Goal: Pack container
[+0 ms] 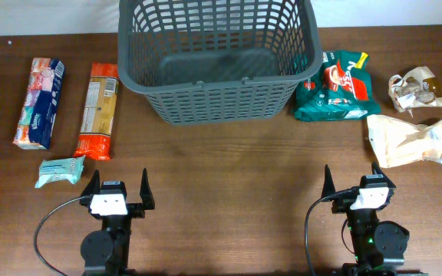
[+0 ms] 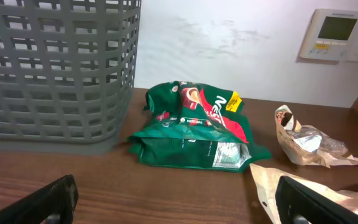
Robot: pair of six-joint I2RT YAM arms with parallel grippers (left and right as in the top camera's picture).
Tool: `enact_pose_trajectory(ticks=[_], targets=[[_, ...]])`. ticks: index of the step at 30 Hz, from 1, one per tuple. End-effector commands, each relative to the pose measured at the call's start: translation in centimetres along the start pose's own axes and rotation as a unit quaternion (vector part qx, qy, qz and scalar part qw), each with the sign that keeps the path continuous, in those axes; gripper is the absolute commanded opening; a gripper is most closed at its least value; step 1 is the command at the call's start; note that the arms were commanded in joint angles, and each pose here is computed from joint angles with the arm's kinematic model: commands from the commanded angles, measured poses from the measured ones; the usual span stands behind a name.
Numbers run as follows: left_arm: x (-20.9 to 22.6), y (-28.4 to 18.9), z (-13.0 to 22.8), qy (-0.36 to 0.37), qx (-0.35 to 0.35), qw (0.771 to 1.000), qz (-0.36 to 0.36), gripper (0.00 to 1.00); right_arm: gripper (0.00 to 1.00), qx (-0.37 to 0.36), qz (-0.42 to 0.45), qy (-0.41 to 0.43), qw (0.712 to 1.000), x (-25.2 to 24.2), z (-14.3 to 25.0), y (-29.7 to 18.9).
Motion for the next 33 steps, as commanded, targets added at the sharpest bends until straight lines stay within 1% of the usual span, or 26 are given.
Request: enact_pose_trajectory(ticks=[1, 29, 33], targets=[[0.01, -0.01, 0.12, -0.002, -0.001, 1.000, 0.003, 0.99, 0.99, 0.000, -0.010, -0.001, 1.000, 0.29, 0.13, -0.01], [0.01, -0.01, 0.12, -0.002, -0.001, 1.000, 0.003, 0.99, 0.99, 0.000, -0.011, -0.001, 1.000, 0.29, 0.13, -0.01], [0.01, -0.01, 0.12, -0.002, -0.001, 1.000, 0.003, 0.99, 0.99, -0.004, -0.022, 0.000, 1.000, 0.50, 0.05, -0.02]])
Point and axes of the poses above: each gripper's point midway between its finger pads, its own y axis out along the fingers, its own x axis along the line the jaws close on, z = x × y, the point moved 8 cm from there along -y, back along the fingers, and after that the axes turned 6 degrees about -y, right-handed, at the moved point
